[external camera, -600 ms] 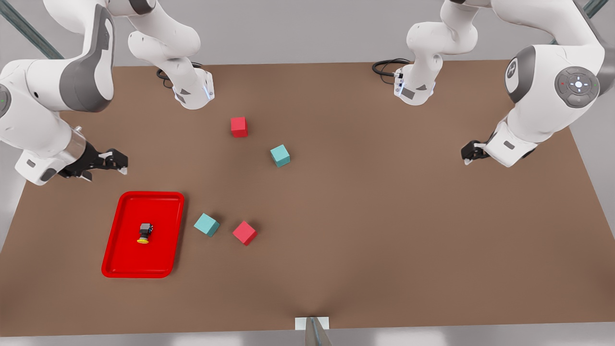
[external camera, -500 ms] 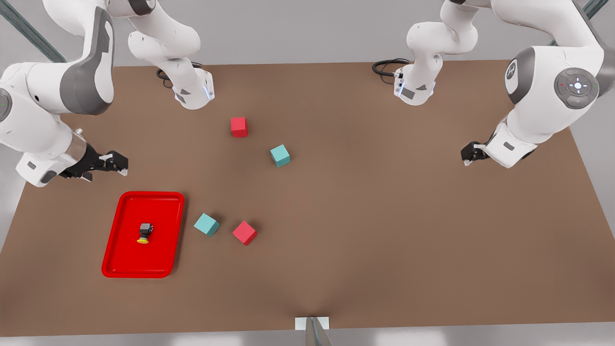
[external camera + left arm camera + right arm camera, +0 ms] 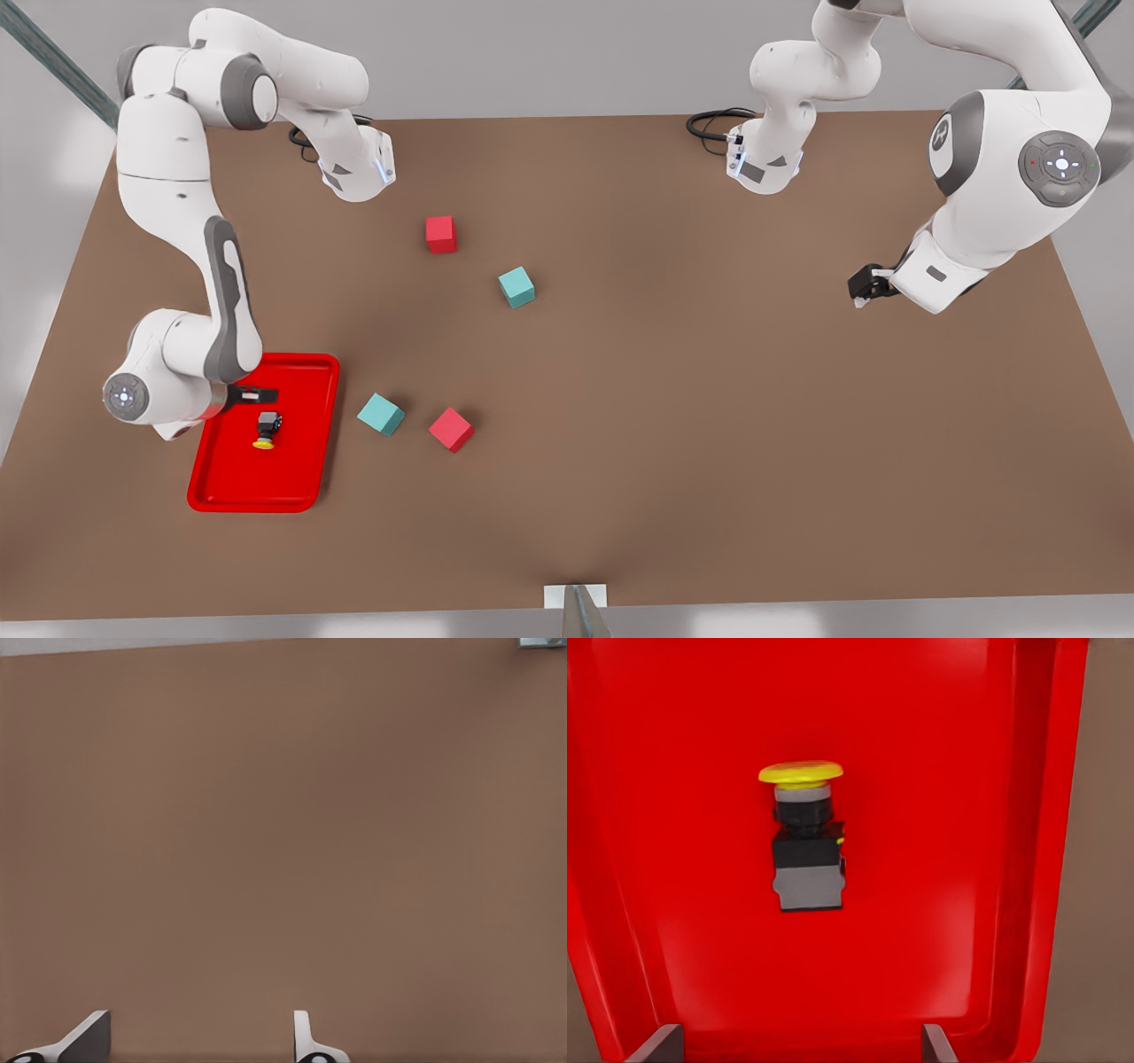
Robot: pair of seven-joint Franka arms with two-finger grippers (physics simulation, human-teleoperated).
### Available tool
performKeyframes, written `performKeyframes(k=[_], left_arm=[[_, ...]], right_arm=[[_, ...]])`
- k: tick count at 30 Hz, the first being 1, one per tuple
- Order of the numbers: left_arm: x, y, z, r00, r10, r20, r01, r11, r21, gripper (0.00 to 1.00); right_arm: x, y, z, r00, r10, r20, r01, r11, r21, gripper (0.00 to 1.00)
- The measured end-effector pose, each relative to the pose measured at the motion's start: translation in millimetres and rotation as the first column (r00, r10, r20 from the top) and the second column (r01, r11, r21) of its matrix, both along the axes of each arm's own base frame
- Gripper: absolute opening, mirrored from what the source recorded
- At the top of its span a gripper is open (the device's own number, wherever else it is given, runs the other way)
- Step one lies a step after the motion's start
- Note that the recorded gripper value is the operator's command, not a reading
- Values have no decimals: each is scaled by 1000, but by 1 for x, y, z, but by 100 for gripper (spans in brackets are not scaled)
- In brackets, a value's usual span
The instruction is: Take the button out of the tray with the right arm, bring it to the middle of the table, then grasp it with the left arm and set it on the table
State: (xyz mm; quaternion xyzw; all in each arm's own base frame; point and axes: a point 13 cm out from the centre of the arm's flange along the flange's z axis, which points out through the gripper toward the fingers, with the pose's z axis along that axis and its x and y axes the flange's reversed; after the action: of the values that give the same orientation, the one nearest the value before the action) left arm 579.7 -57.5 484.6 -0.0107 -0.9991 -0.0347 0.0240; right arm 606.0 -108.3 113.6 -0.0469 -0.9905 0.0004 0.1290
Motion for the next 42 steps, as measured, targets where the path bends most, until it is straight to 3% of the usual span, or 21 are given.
performKeyframes(k=[6,17,19,22,25,42], left_arm=[[-1,-4,0,1000,-5,-4,5,1000,1,100],[-3,-4,-1,1000,-1,-9,1,1000,1,100],[-3,-4,-1,1000,-1,-9,1,1000,2,100],[-3,-5,-1,1000,-1,-10,1,1000,2,100],[-3,-5,-1,1000,-1,-11,1,1000,2,100],[-4,-4,-1,1000,0,-12,0,1000,2,100]], right_arm=[[27,-8,-44,993,-22,112,25,999,-22,100],[9,-9,-81,993,-41,114,45,999,-26,100],[9,-9,-82,992,-44,117,47,999,-25,69],[11,-10,-81,991,-47,122,51,998,-23,66],[11,-11,-80,991,-50,122,53,998,-20,57],[14,-12,-75,991,-33,126,36,999,-22,51]])
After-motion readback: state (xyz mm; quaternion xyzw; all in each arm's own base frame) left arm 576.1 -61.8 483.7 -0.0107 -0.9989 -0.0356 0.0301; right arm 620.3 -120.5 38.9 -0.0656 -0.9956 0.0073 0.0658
